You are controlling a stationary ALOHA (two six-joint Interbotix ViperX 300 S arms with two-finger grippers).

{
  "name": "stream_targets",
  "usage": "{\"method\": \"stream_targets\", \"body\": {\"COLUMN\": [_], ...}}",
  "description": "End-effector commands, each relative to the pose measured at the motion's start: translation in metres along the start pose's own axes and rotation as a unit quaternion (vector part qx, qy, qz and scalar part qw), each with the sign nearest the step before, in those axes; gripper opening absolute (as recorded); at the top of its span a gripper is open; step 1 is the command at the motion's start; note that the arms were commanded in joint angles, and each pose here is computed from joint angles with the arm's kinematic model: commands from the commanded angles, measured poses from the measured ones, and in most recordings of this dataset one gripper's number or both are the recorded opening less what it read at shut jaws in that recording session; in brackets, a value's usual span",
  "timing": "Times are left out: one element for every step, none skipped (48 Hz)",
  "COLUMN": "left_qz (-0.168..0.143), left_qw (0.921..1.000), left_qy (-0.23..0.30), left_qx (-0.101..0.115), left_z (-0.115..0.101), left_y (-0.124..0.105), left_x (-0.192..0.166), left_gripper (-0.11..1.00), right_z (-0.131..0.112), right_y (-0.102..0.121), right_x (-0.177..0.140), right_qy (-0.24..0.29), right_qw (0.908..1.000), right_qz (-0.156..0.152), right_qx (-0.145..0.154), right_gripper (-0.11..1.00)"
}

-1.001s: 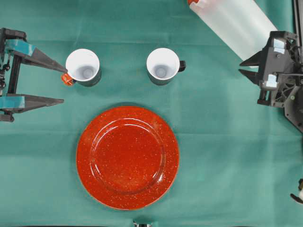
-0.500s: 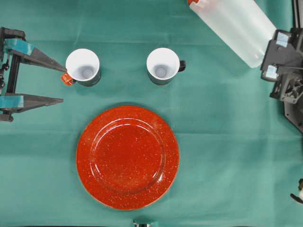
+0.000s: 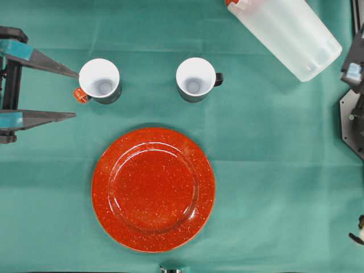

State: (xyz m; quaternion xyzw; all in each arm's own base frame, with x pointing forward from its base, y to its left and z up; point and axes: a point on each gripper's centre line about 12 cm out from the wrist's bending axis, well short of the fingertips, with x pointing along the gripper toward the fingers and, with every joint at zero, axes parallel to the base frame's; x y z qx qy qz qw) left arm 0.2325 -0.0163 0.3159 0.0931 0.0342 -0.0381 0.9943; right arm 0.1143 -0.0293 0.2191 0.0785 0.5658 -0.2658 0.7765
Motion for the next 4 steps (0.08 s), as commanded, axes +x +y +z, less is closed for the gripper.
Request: {"method": "stream_targets", "body": {"left_qz": [0.001,0.000,-0.002,-0.002], "left_qw": [0.9993,0.9993,0.9992,0.9993], "left_qy": [-0.036,-0.037,-0.038,-0.036], "left_qx": [-0.005,-0.007,-0.010,-0.012], "left_z": [0.0192,0.0202,0.0203,0.0203], "left_y": [0.0008,0.0006,-0.0001,-0.0001], "left_x": [-0.0026,-0.0033,-0.0043,-0.0050], "left_gripper": [0.73,0.73,0.73,0.73], "right_z": [0.0028,0.0022,0.0017,0.0006], "right_y": [-0.0021,-0.0027,-0.0034,-0.0045], "right_x": [-0.0118,-0.0134,-0.0145,-0.0158], "right_qy": [-0.010,-0.010,-0.011,-0.010], "right_qw": [0.9998,0.9998,0.9997,0.9997], "right_qz": [0.012,0.013,0.014,0.014], "right_qx": [0.012,0.013,0.014,0.016], "right_gripper": [0.23,0.23,0.23,0.23]}}
